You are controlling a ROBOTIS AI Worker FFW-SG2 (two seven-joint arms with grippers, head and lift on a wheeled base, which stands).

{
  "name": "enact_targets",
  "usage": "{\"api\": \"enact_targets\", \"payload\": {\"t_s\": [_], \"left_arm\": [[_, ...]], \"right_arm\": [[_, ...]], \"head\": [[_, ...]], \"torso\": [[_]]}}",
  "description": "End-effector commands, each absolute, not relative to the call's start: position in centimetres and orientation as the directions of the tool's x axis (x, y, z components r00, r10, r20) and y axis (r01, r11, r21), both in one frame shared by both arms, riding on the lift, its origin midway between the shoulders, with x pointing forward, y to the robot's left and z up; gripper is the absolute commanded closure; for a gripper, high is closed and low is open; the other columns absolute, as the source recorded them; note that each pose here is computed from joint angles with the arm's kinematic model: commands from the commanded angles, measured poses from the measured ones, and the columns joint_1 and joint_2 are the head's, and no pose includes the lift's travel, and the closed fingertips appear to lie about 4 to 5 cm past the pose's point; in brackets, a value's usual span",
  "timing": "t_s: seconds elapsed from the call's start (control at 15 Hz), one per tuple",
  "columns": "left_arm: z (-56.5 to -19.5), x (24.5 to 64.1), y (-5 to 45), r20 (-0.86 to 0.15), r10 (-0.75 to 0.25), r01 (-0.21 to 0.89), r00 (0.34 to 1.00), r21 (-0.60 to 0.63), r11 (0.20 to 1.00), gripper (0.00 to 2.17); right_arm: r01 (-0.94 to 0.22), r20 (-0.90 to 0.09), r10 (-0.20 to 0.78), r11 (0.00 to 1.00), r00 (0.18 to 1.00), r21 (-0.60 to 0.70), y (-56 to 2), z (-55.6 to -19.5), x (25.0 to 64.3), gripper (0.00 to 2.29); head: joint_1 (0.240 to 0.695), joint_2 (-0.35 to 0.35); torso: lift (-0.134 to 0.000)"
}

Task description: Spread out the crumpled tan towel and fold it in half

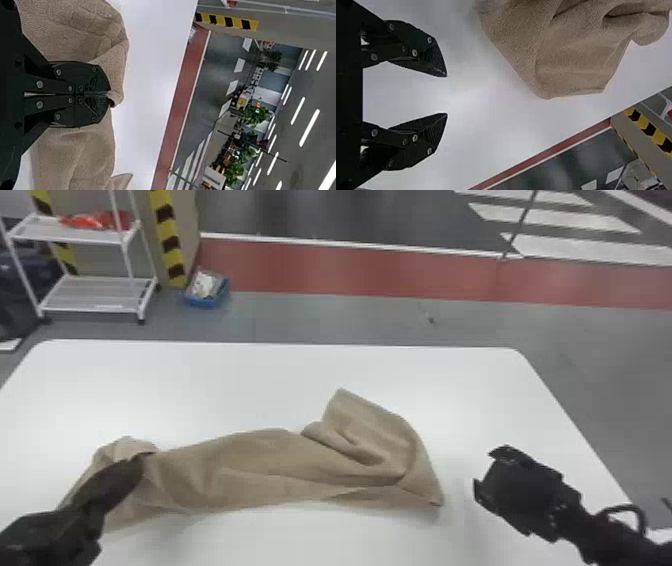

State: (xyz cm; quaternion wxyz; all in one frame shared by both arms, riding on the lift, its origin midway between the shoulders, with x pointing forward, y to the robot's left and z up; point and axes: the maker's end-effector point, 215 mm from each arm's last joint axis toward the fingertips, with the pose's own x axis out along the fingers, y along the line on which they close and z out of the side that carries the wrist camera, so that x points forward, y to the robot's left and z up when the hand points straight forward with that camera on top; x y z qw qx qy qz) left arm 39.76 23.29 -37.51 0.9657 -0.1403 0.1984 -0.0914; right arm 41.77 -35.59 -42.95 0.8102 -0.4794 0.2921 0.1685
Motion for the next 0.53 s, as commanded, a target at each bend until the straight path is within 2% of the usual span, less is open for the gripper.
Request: {"api": "enact_targets", "payload": {"t_s": [0.0, 0.2, 0.47], "left_arm": [[-36.0, 40.1, 22.9, -0.335, -0.237, 0.134, 0.912, -0.301, 0.944, 1.44], [-35.4, 40.7, 23.2, -0.330, -0.227, 0.129, 0.916, -0.292, 0.948, 1.44], [-34.7, 40.8, 23.2, -0.319, -0.227, 0.134, 0.920, -0.289, 0.948, 1.44]], "right_arm": [[-0.566, -0.646, 0.020, 0.502, 0.763, -0.654, -34.7, -43.6, 41.6, 0.40], [-0.637, -0.678, 0.138, 0.513, 0.722, -0.575, -30.0, -44.1, 40.4, 0.40], [-0.684, -0.694, 0.207, 0.500, 0.690, -0.531, -26.5, -45.1, 40.2, 0.41]], "head": [[0.695, -0.169], [0.695, -0.152], [0.695, -0.073]], "torso": [[-0.124], [-0.124], [-0.124]]}}
